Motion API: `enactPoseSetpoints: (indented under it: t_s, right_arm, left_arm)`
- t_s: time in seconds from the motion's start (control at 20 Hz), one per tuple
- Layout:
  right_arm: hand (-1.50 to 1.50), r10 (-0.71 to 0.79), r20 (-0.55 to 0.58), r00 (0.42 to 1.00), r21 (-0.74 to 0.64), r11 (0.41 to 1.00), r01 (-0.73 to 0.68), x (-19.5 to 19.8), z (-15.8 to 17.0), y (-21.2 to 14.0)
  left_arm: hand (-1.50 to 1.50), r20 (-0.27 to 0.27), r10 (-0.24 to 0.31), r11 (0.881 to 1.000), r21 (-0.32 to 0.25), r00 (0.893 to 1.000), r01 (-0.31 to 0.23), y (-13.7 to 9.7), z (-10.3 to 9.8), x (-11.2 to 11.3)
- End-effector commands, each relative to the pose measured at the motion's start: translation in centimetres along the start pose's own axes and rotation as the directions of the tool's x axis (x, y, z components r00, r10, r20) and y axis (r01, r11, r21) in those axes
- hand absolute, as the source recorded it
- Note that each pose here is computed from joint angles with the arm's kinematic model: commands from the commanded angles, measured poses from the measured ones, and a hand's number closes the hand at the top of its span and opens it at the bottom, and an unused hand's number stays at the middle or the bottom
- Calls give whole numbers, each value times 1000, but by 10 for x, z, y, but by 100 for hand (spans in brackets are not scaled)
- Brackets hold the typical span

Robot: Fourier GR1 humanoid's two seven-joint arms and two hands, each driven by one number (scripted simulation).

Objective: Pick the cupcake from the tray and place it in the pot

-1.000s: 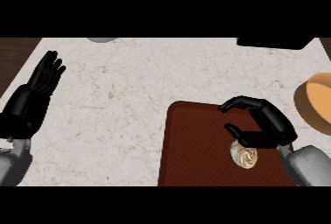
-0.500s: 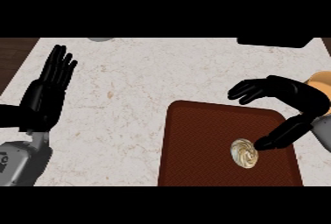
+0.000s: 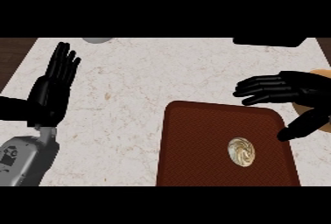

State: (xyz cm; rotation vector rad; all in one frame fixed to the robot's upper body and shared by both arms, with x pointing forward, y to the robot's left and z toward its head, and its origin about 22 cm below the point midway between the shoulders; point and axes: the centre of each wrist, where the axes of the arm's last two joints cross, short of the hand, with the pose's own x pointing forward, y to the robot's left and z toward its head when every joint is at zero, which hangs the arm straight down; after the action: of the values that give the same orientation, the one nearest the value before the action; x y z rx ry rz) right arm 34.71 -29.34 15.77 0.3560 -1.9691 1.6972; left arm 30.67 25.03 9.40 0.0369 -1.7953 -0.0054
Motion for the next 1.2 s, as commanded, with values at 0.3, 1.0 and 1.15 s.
enactPoseSetpoints:
  t_s: [0.3,1.0,1.15]
  right_arm:
    - [-150,41,126,991,330,940,-80,-23,17,25]
    - [-150,82,116,990,436,891,-125,-55,-30,87]
    - [-150,50,132,990,415,904,-101,-56,-20,81]
  left_arm:
    - [0,-22,-6,1000,28,1000,7,11,-2,-2]
    - [0,-33,-16,997,80,999,19,18,-8,-26]
    - [0,-33,-9,998,62,999,11,20,-5,-19]
